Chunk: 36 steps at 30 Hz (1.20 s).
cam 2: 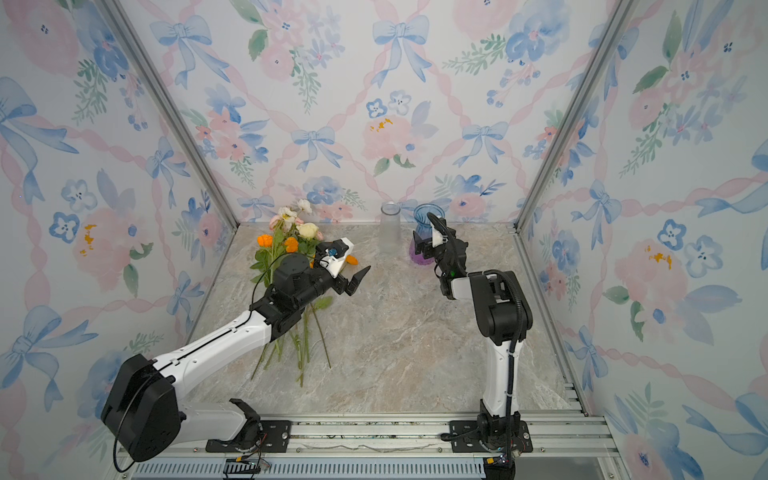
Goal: Arrange the flowers into the vase
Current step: 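Grasp the blue-purple vase rim with the right gripper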
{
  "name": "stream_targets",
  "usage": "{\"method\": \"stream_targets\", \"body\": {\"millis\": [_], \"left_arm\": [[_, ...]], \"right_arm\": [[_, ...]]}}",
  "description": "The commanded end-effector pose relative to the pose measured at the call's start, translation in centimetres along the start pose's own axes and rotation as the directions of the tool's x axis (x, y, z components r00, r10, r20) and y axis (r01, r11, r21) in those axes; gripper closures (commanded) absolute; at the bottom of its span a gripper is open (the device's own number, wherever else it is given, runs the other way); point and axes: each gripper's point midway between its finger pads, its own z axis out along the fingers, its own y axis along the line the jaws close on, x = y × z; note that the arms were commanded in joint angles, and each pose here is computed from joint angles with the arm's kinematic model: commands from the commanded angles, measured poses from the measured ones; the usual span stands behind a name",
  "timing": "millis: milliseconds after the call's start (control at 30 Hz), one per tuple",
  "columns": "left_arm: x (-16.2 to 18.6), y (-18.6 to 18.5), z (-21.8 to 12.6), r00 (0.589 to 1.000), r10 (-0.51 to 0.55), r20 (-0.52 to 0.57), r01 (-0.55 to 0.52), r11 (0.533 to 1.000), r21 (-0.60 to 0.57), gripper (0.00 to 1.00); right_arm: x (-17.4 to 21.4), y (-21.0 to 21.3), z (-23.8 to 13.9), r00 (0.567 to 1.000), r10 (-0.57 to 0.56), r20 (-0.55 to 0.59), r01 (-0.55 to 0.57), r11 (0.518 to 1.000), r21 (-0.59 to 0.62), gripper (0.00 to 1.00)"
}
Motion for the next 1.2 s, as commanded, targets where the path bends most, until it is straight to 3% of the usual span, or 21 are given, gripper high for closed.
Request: {"method": "stream_targets", "body": {"millis": [0, 167, 333, 500, 900, 1167], "left_arm": [[-0.8, 0.2, -0.6, 0.999, -0.010, 0.039, 0.010, 1.000, 0.002, 0.02], [-1.1, 0.5, -0.8, 0.999, -0.009, 0.046, 0.009, 1.000, -0.001, 0.02], [-1.1, 0.7, -0.9, 0.999, -0.010, 0.047, 0.010, 1.000, -0.002, 0.02], [-1.0, 0.9, -1.0, 0.999, -0.010, 0.046, 0.011, 1.000, -0.009, 0.02], [-0.7, 0.9, -1.0, 0.999, -0.006, 0.041, 0.007, 1.000, -0.010, 0.02], [-0.4, 0.9, -0.9, 0.999, -0.006, 0.035, 0.006, 1.000, -0.009, 0.02]], "right_arm": [[-2.0, 0.0, 0.9, 0.997, -0.006, 0.074, 0.005, 1.000, 0.019, 0.02], [-2.5, -0.5, 1.2, 0.996, -0.003, 0.094, -0.001, 0.999, 0.044, 0.00], [-2.7, -0.7, 1.4, 0.995, -0.003, 0.099, -0.003, 0.999, 0.053, 0.05], [-2.8, -0.2, 1.4, 0.995, 0.005, 0.098, -0.008, 1.000, 0.030, 0.20], [-3.3, 0.1, 0.5, 0.990, 0.025, 0.137, -0.026, 1.000, 0.008, 0.39], [-6.6, -0.3, -1.4, 0.975, 0.026, 0.222, -0.029, 0.999, 0.014, 0.57]]}}
